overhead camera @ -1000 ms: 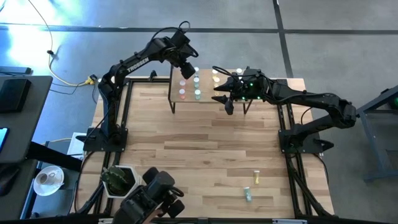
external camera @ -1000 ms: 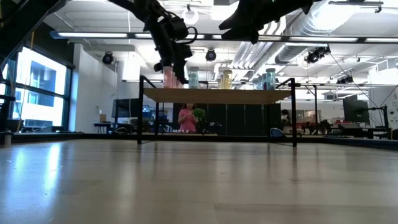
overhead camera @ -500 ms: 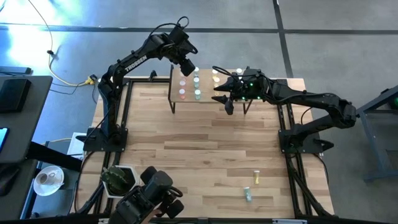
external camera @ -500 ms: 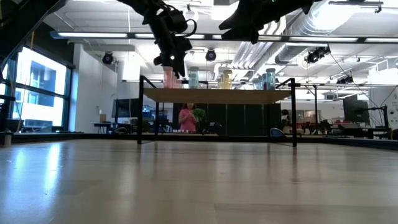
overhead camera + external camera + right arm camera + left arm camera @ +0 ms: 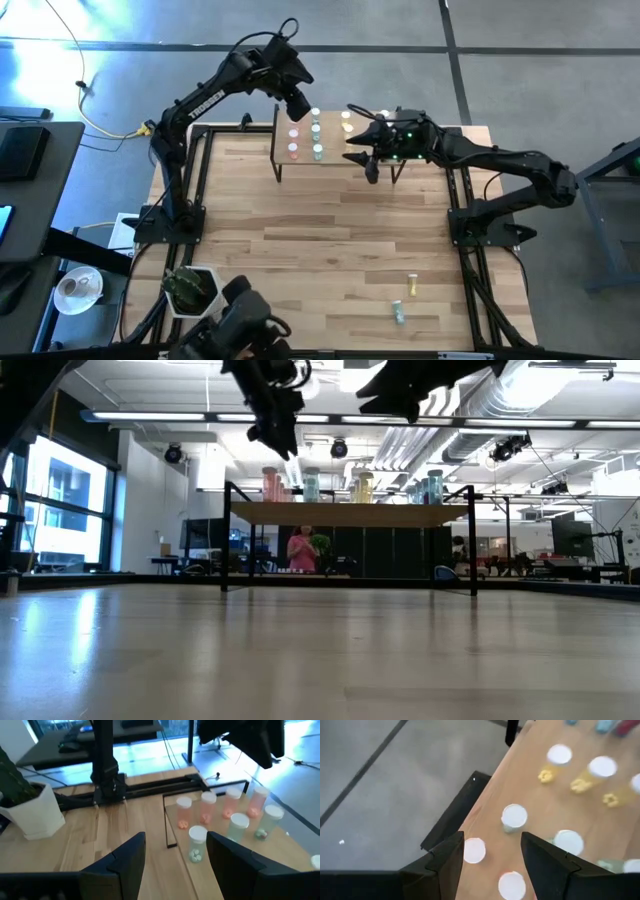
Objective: Pick and place medicine bottles onto shelf by color
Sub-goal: Put the light blue medicine bottle on the shelf
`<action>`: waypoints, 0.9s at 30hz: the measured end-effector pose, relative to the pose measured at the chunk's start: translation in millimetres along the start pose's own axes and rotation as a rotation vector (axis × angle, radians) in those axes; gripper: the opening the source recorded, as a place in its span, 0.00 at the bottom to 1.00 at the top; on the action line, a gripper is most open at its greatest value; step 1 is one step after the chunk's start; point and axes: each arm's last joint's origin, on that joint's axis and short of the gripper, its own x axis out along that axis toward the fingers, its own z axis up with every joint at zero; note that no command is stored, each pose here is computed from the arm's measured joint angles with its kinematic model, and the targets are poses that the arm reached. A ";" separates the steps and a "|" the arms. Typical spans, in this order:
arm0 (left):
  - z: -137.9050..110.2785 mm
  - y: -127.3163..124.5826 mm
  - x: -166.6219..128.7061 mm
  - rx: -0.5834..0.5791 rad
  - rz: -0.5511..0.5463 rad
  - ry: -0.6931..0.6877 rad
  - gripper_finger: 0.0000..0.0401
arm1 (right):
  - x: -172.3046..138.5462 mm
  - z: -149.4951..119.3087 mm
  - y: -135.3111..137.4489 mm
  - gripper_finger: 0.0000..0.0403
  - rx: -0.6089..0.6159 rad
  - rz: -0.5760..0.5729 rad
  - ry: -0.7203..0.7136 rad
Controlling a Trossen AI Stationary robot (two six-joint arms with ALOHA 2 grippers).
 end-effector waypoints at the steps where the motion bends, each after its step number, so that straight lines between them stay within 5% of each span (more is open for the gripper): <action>1: 0.5 -2.0 -4.8 0.009 -0.001 -0.011 0.47 | -3.2 1.8 0.5 0.50 0.001 0.000 -0.010; 13: -11.6 -46.7 -18.3 0.049 -0.232 -0.069 0.47 | -43.0 5.6 7.2 0.50 0.010 0.000 0.027; 27: -46.2 -114.0 -17.0 0.139 -0.346 -0.141 0.47 | -36.7 -31.0 25.3 0.50 0.041 0.031 0.128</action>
